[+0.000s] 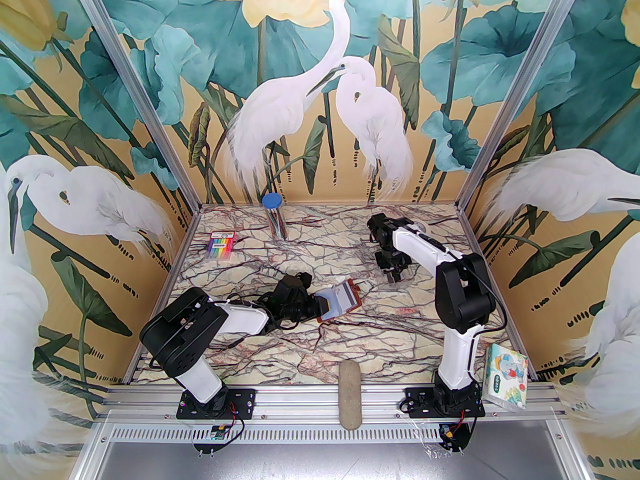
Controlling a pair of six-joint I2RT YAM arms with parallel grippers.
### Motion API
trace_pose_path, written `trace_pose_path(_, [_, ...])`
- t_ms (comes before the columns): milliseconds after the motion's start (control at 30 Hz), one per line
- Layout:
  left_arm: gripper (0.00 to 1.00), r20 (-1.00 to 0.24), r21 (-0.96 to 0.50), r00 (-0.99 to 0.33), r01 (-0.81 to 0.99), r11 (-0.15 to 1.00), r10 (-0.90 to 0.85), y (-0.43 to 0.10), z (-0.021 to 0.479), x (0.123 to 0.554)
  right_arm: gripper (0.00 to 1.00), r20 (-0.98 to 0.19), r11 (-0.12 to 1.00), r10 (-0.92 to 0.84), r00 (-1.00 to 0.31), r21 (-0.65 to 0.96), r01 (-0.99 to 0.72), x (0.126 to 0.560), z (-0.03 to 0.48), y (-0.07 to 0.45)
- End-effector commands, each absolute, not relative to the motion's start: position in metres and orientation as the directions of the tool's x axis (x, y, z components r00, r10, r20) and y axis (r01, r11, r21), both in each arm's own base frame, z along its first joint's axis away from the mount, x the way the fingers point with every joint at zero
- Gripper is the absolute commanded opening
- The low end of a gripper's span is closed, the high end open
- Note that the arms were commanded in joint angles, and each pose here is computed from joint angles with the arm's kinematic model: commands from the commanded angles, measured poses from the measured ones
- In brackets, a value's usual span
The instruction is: Put the credit cards into the card holder
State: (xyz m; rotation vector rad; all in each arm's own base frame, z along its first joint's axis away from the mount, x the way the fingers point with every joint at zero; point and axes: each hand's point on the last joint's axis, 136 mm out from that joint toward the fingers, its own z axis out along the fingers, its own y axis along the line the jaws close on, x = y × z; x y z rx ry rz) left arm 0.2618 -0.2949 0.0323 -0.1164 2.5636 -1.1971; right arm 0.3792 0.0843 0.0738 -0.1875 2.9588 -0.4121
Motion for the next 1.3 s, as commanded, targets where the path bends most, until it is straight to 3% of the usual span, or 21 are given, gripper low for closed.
trace_pose_path(0, [0.35,-0.170,-0.707,-0.965,-0.021,0.707,-0.198,-0.280,0.000,0.248,0.32,-0.094,0.961,-0.166,-0.982,-0.238,-0.140,0.374,0.070,0.098])
trace_pose_path(833, [0.35,-0.168,-0.706,-0.966,-0.020,0.708,-0.196,-0.281,0.000,0.249,0.32,-0.090,0.955,-0.199,-0.976,-0.240,-0.173,0.375,0.072,0.110])
trace_pose_path(1267, [0.35,-0.168,-0.708,-0.966,-0.020,0.706,-0.196,-0.281,0.000,0.248,0.14,-0.118,0.970,-0.150,-0.982,-0.208,-0.123,0.379,0.066,0.105])
